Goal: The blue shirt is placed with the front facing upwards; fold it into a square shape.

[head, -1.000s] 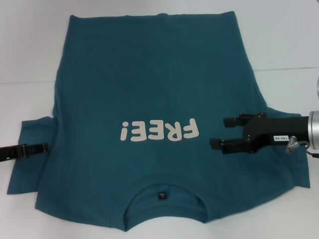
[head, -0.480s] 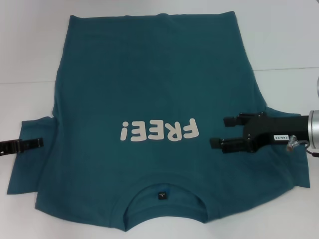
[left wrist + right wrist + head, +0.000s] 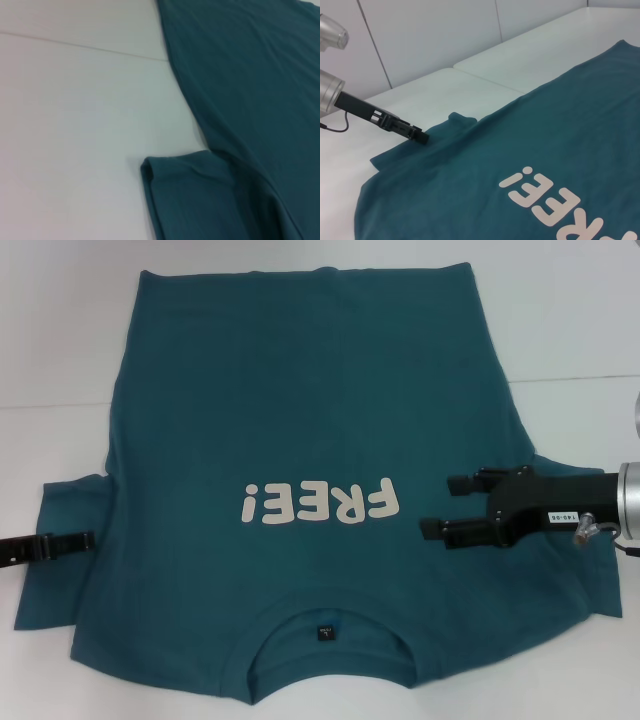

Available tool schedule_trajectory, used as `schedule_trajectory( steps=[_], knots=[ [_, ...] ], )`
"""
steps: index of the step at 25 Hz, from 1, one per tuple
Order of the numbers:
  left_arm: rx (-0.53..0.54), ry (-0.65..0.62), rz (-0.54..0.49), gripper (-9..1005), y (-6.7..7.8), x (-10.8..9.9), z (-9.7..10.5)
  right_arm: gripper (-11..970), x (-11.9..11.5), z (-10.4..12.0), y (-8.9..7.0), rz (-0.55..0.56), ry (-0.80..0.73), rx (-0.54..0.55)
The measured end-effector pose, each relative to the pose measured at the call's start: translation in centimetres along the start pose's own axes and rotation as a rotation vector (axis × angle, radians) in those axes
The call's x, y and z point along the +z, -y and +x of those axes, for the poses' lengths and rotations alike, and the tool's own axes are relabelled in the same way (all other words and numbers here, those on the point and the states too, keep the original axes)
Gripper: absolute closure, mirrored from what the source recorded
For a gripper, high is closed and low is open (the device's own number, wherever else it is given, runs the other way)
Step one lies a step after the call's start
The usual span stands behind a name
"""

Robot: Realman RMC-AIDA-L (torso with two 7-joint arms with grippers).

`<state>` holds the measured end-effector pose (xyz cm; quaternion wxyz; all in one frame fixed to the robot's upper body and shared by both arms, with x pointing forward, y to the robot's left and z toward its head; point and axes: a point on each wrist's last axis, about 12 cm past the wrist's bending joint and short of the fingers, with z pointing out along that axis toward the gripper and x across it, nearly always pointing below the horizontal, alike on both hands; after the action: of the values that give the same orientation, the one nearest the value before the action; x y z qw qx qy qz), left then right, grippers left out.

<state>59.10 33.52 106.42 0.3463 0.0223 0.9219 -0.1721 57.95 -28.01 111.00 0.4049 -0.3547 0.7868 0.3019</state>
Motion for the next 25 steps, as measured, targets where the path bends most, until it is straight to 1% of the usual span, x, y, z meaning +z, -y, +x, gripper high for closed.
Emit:
schedule_trajectory(
  steps=[6, 9, 14, 17, 22, 25],
  knots=[
    [0.008, -0.005, 0.035, 66, 0.9, 0.2, -0.2, 44, 0.0, 0.0, 0.0, 0.000, -0.002, 0.003],
    [0.021, 0.007, 0.036, 68, 1.3, 0.2, -0.5, 44, 0.0, 0.0, 0.0, 0.002, -0.002, 0.008],
    [0.039, -0.010, 0.045, 71, 1.3, 0.6, -0.6, 44, 0.0, 0.0, 0.0, 0.002, -0.004, 0.010],
    [0.039, -0.018, 0.039, 251, 1.0, 0.7, -0.6, 44, 0.0, 0.1, 0.0, 0.002, -0.005, 0.010],
    [0.042, -0.007, 0.028, 370, 0.9, 0.5, -0.8, 44, 0.0, 0.0, 0.1, 0.003, -0.005, 0.009],
    [0.047, 0.000, 0.028, 442, 1.0, 0.5, -0.9, 44, 0.0, -0.1, 0.1, 0.003, -0.005, 0.007]
  ],
)
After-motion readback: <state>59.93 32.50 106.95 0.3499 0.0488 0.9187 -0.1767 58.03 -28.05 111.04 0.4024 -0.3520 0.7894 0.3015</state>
